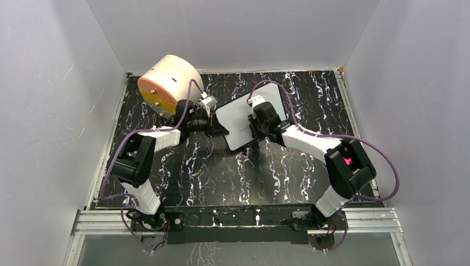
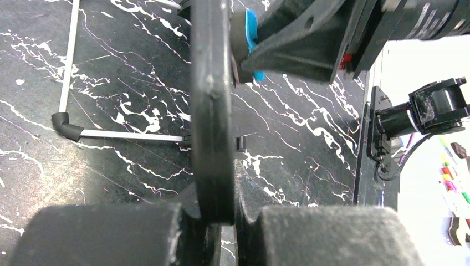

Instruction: Erase the whiteboard

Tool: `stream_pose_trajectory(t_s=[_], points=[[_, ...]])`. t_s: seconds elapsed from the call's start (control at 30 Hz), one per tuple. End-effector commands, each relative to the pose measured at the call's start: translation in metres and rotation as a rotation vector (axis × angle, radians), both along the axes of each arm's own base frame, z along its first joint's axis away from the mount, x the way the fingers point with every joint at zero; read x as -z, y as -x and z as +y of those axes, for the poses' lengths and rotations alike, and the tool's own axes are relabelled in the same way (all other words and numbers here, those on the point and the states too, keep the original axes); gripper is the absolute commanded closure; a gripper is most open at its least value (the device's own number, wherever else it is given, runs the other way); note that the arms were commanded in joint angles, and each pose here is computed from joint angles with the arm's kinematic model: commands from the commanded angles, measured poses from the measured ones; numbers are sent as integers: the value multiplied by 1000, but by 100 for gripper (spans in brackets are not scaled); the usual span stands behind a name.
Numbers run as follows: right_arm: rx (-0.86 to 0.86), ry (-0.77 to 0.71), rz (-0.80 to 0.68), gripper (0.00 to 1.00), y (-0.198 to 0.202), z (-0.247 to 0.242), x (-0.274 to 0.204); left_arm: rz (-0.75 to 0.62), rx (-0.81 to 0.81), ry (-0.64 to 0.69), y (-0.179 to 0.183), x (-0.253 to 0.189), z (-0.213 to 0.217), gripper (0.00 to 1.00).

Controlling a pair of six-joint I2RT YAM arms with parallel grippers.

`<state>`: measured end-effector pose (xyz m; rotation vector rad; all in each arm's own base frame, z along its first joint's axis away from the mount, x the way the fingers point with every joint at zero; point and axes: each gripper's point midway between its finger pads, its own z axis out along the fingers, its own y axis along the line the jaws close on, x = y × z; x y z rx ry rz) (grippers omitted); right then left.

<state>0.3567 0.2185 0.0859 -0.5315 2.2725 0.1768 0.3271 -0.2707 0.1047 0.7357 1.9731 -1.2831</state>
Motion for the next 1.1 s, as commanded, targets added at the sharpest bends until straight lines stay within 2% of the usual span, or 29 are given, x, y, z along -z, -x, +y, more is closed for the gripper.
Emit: stream_pose_trajectory(t_s=[0.0, 0.07, 0.1, 0.2, 0.23, 0.33, 0.4, 0.63, 0.8, 1.07], points=[[112, -52, -169, 90, -30, -11, -72, -8, 87, -18, 21, -4, -4, 100], [106, -85, -197, 89, -30, -9, -86, -18, 84, -19, 19, -7, -5, 99], [101, -101, -206, 89, -29, -8, -93, -18, 79, -12, 18, -10, -5, 94], [72, -151, -222, 89, -25, -2, -106, -31, 70, 23, 15, -21, -9, 65], [66, -168, -225, 89, -24, 0, -109, -44, 63, 33, 14, -26, -9, 58], [44, -203, -223, 89, -19, 5, -113, -85, 19, 59, 9, -41, -8, 44], [34, -210, -215, 89, -18, 8, -112, -119, -24, 69, 6, -51, -6, 40], [-13, -234, -207, 88, -26, 24, -117, -123, -230, 69, 0, -40, 13, 40], [-59, -219, -195, 88, -30, 43, -112, -102, -326, 146, 0, -40, 19, 50], [-134, -130, -203, 90, -26, 58, -87, -59, -338, 199, -4, -31, 13, 62]])
